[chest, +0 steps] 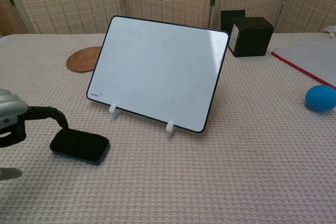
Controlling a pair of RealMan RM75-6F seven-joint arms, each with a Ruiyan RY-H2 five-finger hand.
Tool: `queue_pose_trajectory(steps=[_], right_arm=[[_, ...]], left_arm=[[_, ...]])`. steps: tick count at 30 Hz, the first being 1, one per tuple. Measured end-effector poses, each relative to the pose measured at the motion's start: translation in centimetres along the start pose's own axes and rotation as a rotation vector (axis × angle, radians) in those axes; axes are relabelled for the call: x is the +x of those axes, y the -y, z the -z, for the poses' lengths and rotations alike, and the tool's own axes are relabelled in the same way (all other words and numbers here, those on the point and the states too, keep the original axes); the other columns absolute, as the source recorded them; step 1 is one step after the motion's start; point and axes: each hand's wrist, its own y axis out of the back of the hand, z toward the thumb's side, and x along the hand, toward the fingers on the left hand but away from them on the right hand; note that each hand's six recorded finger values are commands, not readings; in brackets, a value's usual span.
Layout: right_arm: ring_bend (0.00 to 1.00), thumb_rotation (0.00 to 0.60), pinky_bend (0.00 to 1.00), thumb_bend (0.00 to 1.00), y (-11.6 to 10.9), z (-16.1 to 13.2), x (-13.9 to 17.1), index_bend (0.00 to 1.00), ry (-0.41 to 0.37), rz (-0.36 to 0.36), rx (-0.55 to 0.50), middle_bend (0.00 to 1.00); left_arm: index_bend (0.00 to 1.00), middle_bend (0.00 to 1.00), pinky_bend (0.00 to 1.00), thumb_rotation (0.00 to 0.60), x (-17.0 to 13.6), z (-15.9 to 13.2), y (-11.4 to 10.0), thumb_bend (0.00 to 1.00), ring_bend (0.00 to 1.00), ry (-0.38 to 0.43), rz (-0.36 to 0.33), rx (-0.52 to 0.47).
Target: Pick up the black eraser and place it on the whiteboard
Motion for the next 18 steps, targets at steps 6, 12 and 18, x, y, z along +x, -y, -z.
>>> queue_pose_trajectory(steps=[6,12,18], right_arm=[[0.02,0.6,0.0,0.33,0.2,0.3,-0.6,0.0,0.011,-0.019,-0.001,0.0],[0.03,0.6,0.0,0.33,0.2,0.7,-1.1,0.0,0.027,-0.03,-0.008,0.0],[0.02,0.6,0.0,0.33,0.1,1.0,-1.2,0.0,0.042,-0.027,-0.015,0.0]], left_arm=[[0.26,1.0,1.0,0.6,1.9,0.1,0.0,0.26,1.0,-0.011,0.034,-0.016],[0.27,1.0,1.0,0.6,4.2,-0.6,-0.1,0.27,1.0,-0.002,0.057,-0.01],[0.27,1.0,1.0,0.6,6.0,-0.9,0.5,0.28,1.0,0.007,0.082,-0.003]])
